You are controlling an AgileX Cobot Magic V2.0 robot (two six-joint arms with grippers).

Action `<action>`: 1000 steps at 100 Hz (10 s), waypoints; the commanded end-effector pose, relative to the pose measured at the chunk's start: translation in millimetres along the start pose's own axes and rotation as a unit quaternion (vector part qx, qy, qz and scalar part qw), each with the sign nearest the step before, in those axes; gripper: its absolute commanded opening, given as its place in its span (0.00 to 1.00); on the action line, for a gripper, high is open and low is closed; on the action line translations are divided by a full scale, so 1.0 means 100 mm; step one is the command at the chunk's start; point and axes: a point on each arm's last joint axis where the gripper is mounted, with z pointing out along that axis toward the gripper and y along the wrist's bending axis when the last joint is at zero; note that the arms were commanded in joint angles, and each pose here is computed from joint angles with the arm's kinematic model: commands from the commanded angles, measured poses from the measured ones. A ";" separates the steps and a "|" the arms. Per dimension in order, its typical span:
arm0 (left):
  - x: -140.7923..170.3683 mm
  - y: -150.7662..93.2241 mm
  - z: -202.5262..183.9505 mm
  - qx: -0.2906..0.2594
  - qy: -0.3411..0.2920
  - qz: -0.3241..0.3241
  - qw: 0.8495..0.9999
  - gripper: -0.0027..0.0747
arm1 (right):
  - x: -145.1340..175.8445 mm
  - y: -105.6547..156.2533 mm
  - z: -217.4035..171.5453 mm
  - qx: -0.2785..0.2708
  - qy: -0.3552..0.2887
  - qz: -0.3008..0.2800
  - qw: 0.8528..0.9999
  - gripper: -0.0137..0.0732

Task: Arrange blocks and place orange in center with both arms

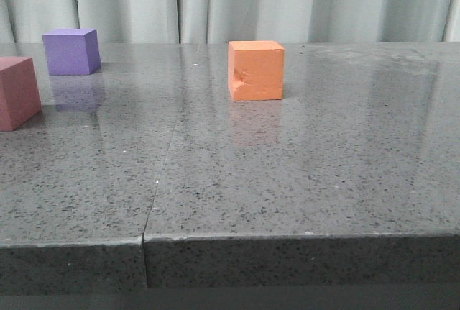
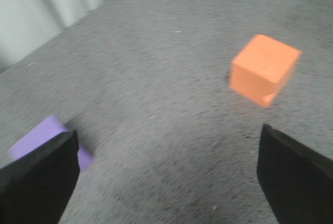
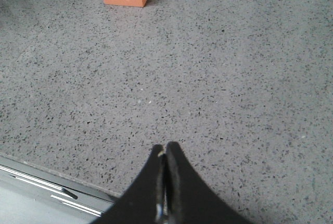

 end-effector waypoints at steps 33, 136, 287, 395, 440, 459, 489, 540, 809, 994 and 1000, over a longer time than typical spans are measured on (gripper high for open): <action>-0.52 -0.07 0.49 0.164 -0.025 0.084 0.983 0.89 | -0.14 0.02 -0.05 -0.004 -0.046 -0.012 0.999 0.08; -0.60 -0.66 1.76 0.171 0.008 0.182 0.968 0.88 | -0.14 0.02 -0.05 -0.004 -0.046 -0.012 0.999 0.08; -0.60 -0.46 1.81 0.081 0.084 0.059 0.991 0.28 | -0.14 0.02 -0.05 -0.004 -0.046 -0.012 0.999 0.08; -0.51 0.34 0.72 -0.203 0.144 -0.207 0.946 0.28 | -0.14 0.02 -0.05 -0.004 -0.046 -0.012 0.999 0.08; 0.03 0.50 0.63 -0.232 0.141 -0.277 0.922 0.28 | -0.14 0.02 -0.05 -0.004 -0.046 -0.012 0.999 0.08; 0.26 0.55 0.75 -0.236 0.136 -0.304 0.913 0.28 | -0.14 0.02 -0.05 -0.004 -0.046 -0.012 0.999 0.08; 0.39 0.52 0.91 -0.233 0.105 -0.337 0.906 0.28 | -0.14 0.02 -0.05 -0.004 -0.046 -0.012 0.999 0.08; 0.54 0.54 1.07 -0.241 0.119 -0.341 0.901 0.28 | -0.14 0.02 -0.05 -0.004 -0.046 -0.012 0.999 0.08; 0.55 -0.21 -0.85 -0.256 -0.102 -0.301 0.913 0.01 | -0.14 0.02 -0.05 -0.004 -0.046 -0.012 0.999 0.08; 2.45 -1.21 -1.06 -0.314 -0.254 -0.187 0.895 0.01 | -0.14 0.02 -0.05 -0.004 -0.046 -0.012 0.999 0.08; 2.50 -1.24 -1.03 -0.317 -0.252 -0.173 0.898 0.01 | -0.14 0.02 -0.05 -0.004 -0.046 -0.012 0.999 0.08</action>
